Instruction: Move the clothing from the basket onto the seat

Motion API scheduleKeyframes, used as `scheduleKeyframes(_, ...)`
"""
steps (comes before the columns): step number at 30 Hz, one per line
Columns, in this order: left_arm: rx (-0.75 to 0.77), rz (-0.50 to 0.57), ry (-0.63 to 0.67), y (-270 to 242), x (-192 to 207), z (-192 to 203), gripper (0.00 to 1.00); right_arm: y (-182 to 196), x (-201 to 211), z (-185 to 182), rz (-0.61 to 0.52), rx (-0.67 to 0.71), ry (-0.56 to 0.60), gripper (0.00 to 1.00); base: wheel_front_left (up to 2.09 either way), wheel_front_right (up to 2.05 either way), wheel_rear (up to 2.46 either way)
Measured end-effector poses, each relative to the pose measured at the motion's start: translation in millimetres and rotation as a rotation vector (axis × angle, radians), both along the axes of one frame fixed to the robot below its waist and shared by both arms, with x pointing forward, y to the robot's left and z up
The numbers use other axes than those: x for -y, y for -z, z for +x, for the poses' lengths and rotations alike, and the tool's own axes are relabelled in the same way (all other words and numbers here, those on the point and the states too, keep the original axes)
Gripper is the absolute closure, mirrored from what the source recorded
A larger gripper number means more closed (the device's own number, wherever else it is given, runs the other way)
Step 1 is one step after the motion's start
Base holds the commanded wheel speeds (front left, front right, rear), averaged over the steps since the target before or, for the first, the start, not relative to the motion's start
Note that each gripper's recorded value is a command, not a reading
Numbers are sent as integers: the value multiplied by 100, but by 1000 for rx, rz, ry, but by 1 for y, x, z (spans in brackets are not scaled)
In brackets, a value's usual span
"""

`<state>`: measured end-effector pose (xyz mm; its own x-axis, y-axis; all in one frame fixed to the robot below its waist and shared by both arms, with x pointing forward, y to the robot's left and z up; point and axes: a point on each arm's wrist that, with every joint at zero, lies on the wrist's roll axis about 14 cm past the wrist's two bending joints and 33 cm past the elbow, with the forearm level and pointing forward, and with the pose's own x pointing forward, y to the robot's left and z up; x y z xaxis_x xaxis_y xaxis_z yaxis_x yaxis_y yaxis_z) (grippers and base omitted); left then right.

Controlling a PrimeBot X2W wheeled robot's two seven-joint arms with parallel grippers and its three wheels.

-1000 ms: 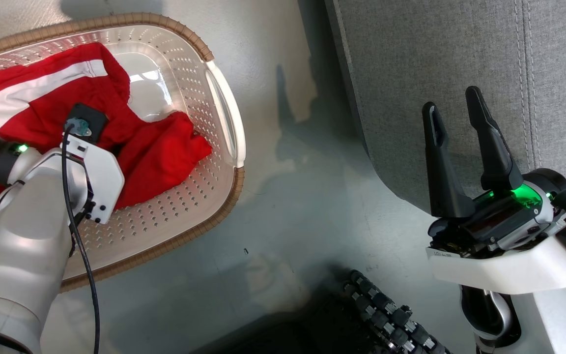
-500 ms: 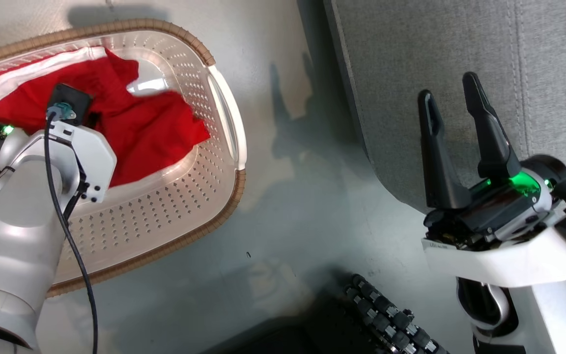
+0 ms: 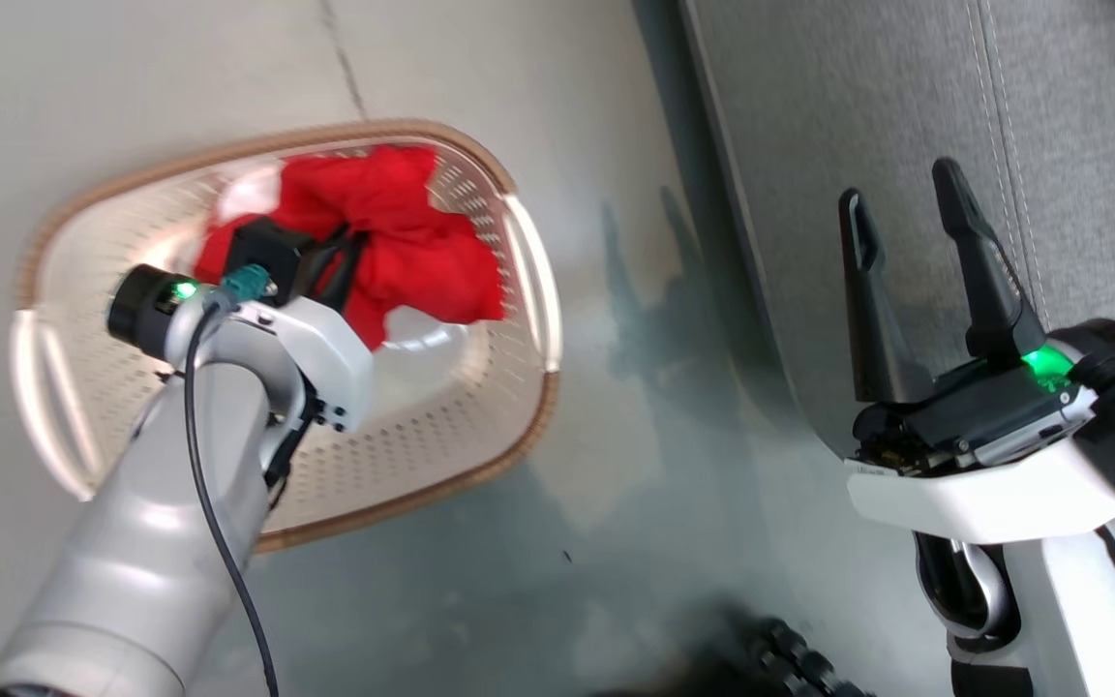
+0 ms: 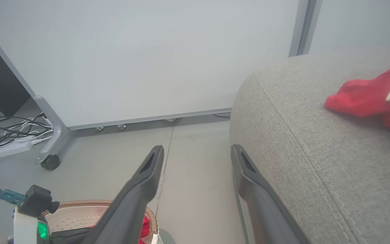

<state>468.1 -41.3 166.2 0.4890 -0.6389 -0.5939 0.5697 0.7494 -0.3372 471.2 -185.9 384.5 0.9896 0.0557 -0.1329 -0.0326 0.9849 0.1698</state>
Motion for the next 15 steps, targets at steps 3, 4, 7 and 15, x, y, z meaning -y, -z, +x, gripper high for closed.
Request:
scheduleKeyframes(3,60,-61,-64,-34,-4,11,100,-8,-6,-1,-5,17,-16,0,0,0,0)
scheduleKeyframes(4,82,-74,-77,-45,-7,13,100,-12,-7,-1,-7,21,-20,0,0,0,0)
scheduleKeyframes(7,130,-111,-141,-74,-20,16,100,-21,-12,-1,-7,33,-34,0,0,0,0)
scheduleKeyframes(15,264,-170,-286,-146,-57,18,100,-49,-26,-5,-9,65,-70,0,0,0,0)
